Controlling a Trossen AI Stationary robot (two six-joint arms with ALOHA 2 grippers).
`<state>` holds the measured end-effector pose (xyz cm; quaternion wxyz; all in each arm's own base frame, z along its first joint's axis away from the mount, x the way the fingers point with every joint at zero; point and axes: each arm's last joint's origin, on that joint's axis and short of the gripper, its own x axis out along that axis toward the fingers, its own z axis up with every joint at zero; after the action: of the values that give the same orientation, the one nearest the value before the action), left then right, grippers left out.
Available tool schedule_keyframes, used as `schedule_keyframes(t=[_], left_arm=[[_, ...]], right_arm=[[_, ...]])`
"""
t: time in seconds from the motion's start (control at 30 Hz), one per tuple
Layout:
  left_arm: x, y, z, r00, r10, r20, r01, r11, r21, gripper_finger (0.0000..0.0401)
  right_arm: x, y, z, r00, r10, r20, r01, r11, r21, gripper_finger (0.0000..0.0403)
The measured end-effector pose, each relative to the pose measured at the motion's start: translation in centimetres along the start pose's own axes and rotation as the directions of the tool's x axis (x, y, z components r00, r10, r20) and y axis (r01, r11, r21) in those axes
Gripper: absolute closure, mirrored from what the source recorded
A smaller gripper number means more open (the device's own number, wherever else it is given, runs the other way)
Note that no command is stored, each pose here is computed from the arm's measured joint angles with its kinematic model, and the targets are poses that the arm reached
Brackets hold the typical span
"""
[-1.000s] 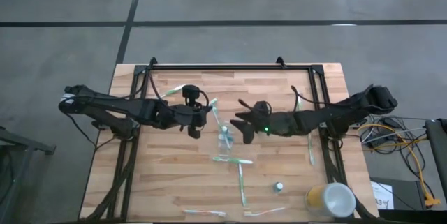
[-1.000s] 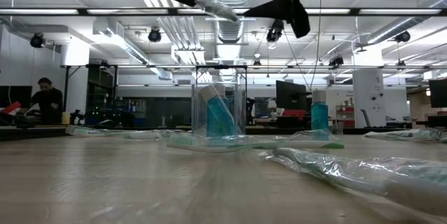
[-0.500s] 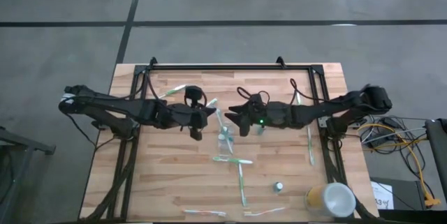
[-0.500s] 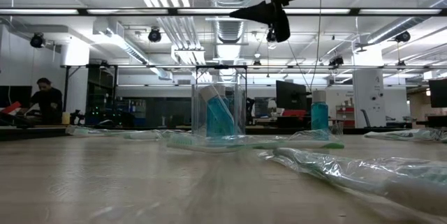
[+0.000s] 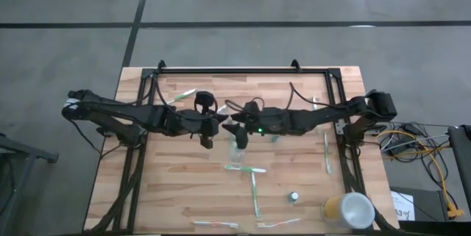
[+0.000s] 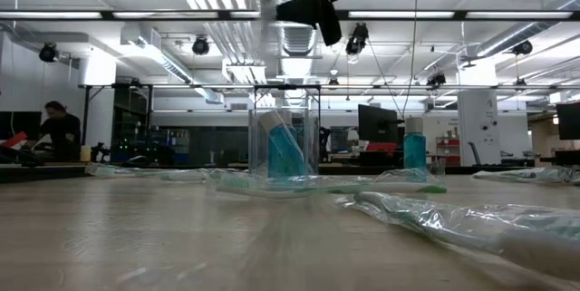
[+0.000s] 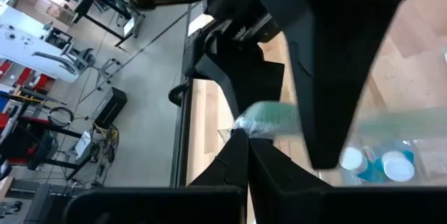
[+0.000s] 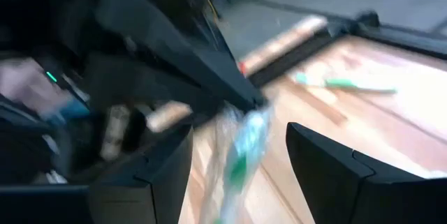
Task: Pick & Place toothbrushing station
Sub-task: Put the white green toothbrush into the back side of the transparent organizer
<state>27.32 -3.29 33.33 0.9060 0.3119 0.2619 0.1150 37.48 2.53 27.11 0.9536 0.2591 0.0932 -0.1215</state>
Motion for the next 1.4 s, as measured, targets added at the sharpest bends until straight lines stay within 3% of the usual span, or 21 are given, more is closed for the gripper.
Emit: schedule_keyframes(t=[0.2, 0.83, 1.03, 1.4], left_arm=[[0.2, -0.3, -0.4, 1.0, -0.004, -0.014, 0.004, 1.0, 0.004, 0.0401], [0.2, -0.4, -0.4, 1.0, -0.002, -0.014, 0.002, 1.0, 0.014, 0.0401], [0.2, -0.4, -0.5, 1.0, -0.001, -0.015, 0.001, 1.0, 0.003, 0.0395], [0.2, -0.3, -0.6, 0.999, 0.028, -0.041, -0.031, 0.995, -0.09, 0.0348]], right_arm=[[0.8, 1.0, 1.0, 0.997, -0.032, -0.068, 0.029, 0.999, -0.033, 0.0194], [0.1, 1.0, 1.4, 0.994, -0.055, -0.099, 0.051, 0.998, -0.04, 0.0344], [0.1, 1.0, 1.4, 0.994, -0.054, -0.098, 0.05, 0.998, -0.042, 0.0351], [0.1, 1.0, 1.4, 0.994, -0.052, -0.095, 0.046, 0.997, -0.064, 0.0341]])
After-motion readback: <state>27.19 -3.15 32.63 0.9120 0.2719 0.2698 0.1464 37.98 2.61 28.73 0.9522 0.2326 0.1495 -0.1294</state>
